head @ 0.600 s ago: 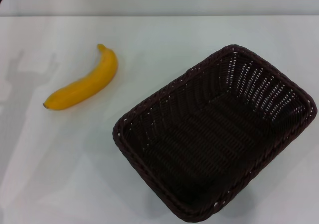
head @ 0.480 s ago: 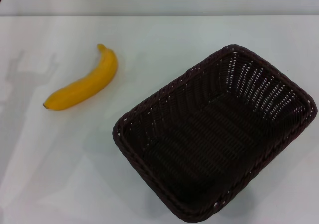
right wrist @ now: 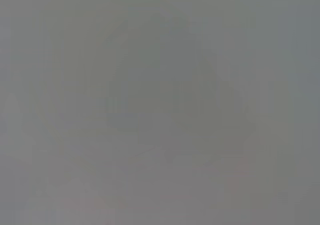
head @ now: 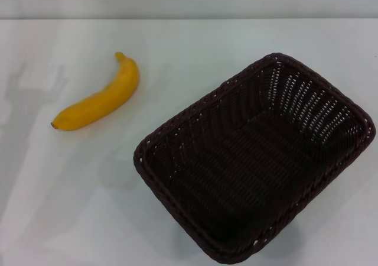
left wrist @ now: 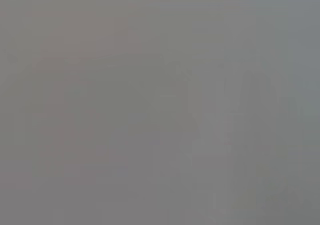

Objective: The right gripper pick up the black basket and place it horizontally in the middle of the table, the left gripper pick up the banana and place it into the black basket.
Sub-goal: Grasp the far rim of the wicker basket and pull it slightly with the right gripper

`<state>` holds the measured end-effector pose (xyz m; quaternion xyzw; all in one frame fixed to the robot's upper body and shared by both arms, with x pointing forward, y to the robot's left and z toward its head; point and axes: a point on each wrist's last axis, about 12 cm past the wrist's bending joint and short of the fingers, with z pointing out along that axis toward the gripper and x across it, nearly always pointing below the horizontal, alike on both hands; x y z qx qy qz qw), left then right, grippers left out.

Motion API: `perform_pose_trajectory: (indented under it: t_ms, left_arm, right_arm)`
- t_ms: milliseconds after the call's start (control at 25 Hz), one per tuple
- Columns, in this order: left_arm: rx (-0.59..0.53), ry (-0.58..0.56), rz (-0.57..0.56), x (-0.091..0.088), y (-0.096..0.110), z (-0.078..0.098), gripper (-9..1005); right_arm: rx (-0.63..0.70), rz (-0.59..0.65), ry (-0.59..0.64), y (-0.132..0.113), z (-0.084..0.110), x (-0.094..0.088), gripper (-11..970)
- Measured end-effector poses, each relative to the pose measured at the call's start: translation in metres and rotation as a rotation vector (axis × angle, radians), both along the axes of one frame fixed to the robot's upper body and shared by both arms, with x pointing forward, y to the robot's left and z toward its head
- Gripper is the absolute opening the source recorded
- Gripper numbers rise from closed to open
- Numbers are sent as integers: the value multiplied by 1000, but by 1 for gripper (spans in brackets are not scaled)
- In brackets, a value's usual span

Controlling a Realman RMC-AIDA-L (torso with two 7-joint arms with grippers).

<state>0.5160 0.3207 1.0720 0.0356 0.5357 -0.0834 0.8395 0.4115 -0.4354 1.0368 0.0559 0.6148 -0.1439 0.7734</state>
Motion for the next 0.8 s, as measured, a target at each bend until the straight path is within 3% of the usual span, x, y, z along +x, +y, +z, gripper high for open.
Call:
perform_pose_trajectory:
  t_ms: [480, 800]
  left_arm:
    - [-27, 7, -13, -2, 1, -1, 875]
    - [-69, 26, -1, -11, 8, -6, 875]
  right_arm:
    - [14, 24, -57, 2, 7, 2, 869]
    - [75, 322, -7, -8, 36, 36, 868]
